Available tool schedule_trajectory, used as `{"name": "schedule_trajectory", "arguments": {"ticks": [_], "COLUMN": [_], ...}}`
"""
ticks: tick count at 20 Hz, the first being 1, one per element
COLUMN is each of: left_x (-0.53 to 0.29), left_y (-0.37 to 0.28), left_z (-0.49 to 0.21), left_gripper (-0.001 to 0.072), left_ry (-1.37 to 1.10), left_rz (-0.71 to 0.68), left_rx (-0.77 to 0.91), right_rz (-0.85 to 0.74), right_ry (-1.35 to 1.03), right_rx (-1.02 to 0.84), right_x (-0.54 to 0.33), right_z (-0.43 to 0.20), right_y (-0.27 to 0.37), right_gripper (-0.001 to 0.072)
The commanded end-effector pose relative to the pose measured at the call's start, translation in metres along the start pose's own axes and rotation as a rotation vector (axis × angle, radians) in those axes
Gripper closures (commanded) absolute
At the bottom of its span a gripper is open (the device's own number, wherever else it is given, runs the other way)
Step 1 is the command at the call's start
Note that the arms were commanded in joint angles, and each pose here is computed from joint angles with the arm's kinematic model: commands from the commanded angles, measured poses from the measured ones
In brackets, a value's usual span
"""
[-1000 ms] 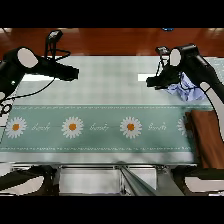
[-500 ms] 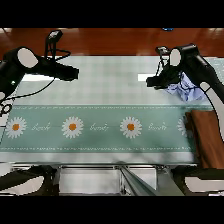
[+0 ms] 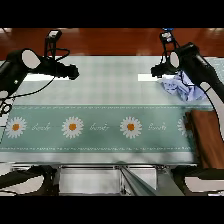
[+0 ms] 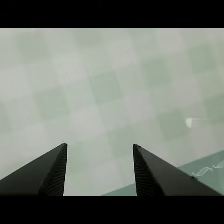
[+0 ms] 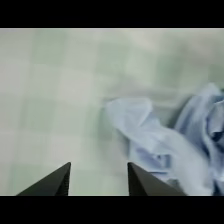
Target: Fold the shirts.
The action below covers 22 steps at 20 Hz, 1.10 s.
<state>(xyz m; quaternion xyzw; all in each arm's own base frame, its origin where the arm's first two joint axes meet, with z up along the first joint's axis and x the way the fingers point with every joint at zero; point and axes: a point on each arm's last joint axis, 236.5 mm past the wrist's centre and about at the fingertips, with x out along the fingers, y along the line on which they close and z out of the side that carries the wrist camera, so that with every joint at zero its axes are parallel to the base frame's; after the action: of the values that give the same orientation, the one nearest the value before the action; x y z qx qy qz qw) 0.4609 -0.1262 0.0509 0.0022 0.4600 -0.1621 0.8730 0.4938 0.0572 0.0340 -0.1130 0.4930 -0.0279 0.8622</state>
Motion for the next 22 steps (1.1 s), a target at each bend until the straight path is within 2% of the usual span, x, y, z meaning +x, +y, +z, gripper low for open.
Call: {"name": "schedule_trajectory", "arguments": {"ticks": [1,4,6,10,14,15,16,17,18,22], "left_x": [-0.007,-0.019,-0.021,-0.011,-0.006,-0.006,-0.007,-0.010,-0.016,-0.068], "left_y": [0.067,0.117,0.112,0.098,0.099,0.103,0.109,0.115,0.119,0.125], "left_z": [-0.017,-0.054,-0.065,-0.086,-0.095,-0.092,-0.089,-0.088,-0.088,-0.066], "left_gripper": [0.0203,0.0203,0.0203,0.0203,0.0203,0.0203,0.0204,0.0204,0.0204,0.0204], "left_ry": [0.057,0.142,0.150,0.181,0.191,0.173,0.159,0.151,0.142,0.014], "left_rz": [0.172,0.210,0.143,0.107,0.111,0.124,0.140,0.152,0.159,0.189], "left_rx": [-0.113,-0.339,-0.368,-0.360,-0.369,-0.363,-0.370,-0.412,-0.452,-0.448], "right_rz": [-0.197,-0.221,-0.189,-0.011,0.031,0.031,0.035,0.039,0.045,0.043], "right_ry": [-0.079,-0.053,-0.013,0.117,0.238,0.255,0.260,0.268,0.274,0.161], "right_rx": [0.028,0.233,0.346,0.430,0.416,0.431,0.438,0.435,0.424,0.352], "right_x": [0.003,0.025,0.049,0.109,0.145,0.146,0.145,0.143,0.138,0.073], "right_z": [0.019,0.001,-0.019,-0.057,-0.091,-0.095,-0.095,-0.096,-0.096,-0.059], "right_y": [-0.075,-0.146,-0.174,-0.151,-0.126,-0.125,-0.123,-0.122,-0.122,-0.138], "right_gripper": [0.0294,0.0295,0.0295,0.0295,0.0299,0.0318,0.0392,0.0559,0.0685,0.0688]}}
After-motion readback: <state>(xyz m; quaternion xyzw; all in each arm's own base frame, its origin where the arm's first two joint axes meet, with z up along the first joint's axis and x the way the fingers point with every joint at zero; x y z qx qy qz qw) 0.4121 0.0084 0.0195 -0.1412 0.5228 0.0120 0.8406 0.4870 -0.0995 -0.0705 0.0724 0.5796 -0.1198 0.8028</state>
